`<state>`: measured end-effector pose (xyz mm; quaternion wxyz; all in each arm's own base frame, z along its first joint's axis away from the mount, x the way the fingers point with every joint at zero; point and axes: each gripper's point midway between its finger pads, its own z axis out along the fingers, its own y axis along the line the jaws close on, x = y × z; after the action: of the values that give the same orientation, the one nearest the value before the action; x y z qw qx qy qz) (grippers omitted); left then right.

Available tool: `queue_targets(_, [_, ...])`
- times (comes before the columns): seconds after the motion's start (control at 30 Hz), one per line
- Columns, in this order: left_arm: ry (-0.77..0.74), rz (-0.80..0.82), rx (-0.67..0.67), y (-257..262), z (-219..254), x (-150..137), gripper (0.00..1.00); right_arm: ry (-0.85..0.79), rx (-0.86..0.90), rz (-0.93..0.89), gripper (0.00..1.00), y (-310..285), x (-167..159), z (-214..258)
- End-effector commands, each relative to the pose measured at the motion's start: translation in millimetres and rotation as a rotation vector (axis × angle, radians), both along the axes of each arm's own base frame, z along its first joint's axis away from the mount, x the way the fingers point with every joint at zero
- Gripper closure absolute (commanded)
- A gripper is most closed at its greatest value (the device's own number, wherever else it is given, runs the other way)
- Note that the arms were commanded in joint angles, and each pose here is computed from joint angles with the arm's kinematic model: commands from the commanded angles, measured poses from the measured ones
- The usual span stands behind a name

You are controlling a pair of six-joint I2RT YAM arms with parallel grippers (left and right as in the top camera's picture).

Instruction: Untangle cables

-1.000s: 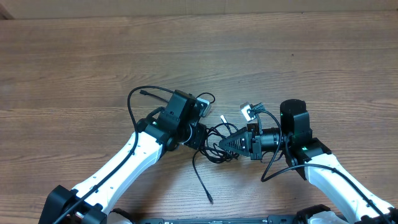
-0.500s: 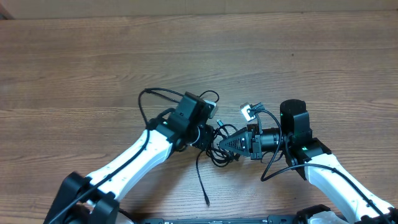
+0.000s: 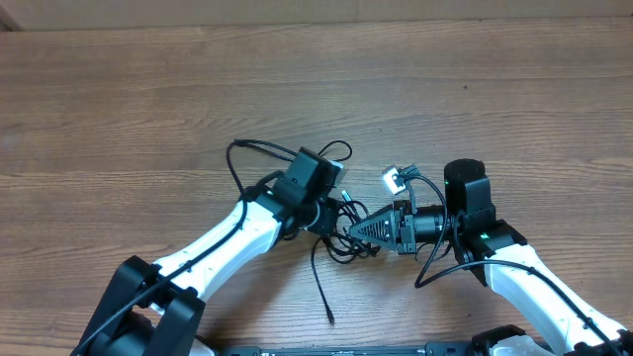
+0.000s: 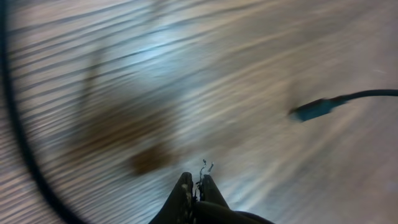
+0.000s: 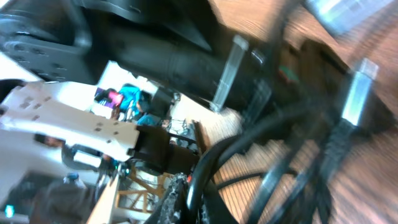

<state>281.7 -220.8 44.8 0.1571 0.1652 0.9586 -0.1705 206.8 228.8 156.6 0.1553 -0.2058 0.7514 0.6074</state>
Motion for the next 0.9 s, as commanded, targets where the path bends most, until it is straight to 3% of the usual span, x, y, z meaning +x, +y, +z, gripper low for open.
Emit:
queue_targets(0.0, [-0.056,0.157,0.035,38,17,22,0.96,0.040,-0.136,-0.135,0.96,-9,17,-26])
queue_targets(0.2, [-0.184,0.344,-0.048,98,84,39,0.96,0.341,-0.522,-0.558,0.96,-63,38,-99])
queue_targets(0.4, [-0.410,0.431,-0.215,135,173,30,0.96,0.566,-0.701,-0.917,0.96,-113,39,-130])
queue_targets(0.63, [-0.594,0.463,-0.251,156,229,-6,0.96,0.574,-0.704,-0.969,0.96,-118,43,-131])
queue_targets(0.87, [-0.666,0.627,-0.126,195,236,-31,0.96,0.579,-0.786,-1.018,0.96,-134,36,-138])
